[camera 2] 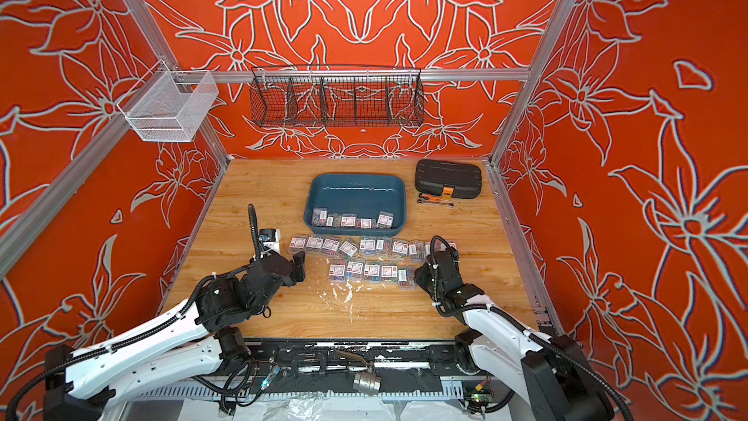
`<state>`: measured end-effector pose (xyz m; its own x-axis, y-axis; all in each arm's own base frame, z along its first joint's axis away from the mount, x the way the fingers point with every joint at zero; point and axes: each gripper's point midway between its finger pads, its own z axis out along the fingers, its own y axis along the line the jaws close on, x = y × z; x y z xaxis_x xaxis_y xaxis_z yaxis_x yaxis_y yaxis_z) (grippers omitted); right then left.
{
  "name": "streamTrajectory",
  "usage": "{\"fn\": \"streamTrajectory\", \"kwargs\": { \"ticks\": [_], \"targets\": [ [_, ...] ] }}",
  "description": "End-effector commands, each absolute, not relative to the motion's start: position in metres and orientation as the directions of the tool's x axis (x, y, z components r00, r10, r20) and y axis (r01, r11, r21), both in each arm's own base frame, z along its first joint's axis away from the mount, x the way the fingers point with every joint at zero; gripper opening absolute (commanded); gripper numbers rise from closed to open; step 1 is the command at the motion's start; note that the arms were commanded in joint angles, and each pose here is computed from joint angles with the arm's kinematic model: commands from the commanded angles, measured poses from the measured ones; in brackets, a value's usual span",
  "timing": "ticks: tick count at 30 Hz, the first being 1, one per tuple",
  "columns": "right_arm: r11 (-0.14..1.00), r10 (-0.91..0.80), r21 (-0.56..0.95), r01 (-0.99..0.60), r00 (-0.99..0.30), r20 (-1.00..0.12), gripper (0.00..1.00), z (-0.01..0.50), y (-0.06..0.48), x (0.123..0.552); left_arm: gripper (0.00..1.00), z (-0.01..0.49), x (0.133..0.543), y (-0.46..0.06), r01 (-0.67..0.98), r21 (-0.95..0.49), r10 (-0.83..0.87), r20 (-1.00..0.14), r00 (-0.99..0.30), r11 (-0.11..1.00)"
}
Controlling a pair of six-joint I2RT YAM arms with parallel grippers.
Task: Take the paper clips out of the storage box
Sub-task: Place the boxed paper clips at the center of the board.
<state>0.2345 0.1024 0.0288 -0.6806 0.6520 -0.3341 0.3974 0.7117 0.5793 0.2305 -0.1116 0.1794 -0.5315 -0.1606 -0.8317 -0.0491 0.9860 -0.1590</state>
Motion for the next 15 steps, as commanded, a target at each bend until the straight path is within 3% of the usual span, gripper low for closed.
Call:
{"fn": "streamTrajectory", "kwargs": {
  "ticks": [1,6,11,15],
  "targets": [
    [0.700,0.677,0.565,0.437,-0.659,-0.328,0.30,0.027,0.100,0.230,0.90,0.181,0.232,-0.102,-0.092,-0.185,-0.206,-0.841,-0.501,0.978],
    [0.781,0.617,0.446,0.437,-0.651,-0.442,0.31,0.052,0.081,0.238,0.96,0.175,0.235,-0.096,-0.103,-0.152,-0.183,-0.846,-0.501,0.983],
    [0.848,0.529,0.356,0.392,-0.607,-0.593,0.44,0.121,0.065,0.255,0.98,0.163,0.251,-0.070,-0.217,-0.120,-0.216,-0.840,-0.497,0.969],
    [0.900,0.432,0.360,0.247,-0.626,-0.649,0.53,0.166,0.091,0.286,0.98,0.159,0.269,-0.040,-0.331,-0.134,-0.283,-0.843,-0.458,0.934]
  ]
}}
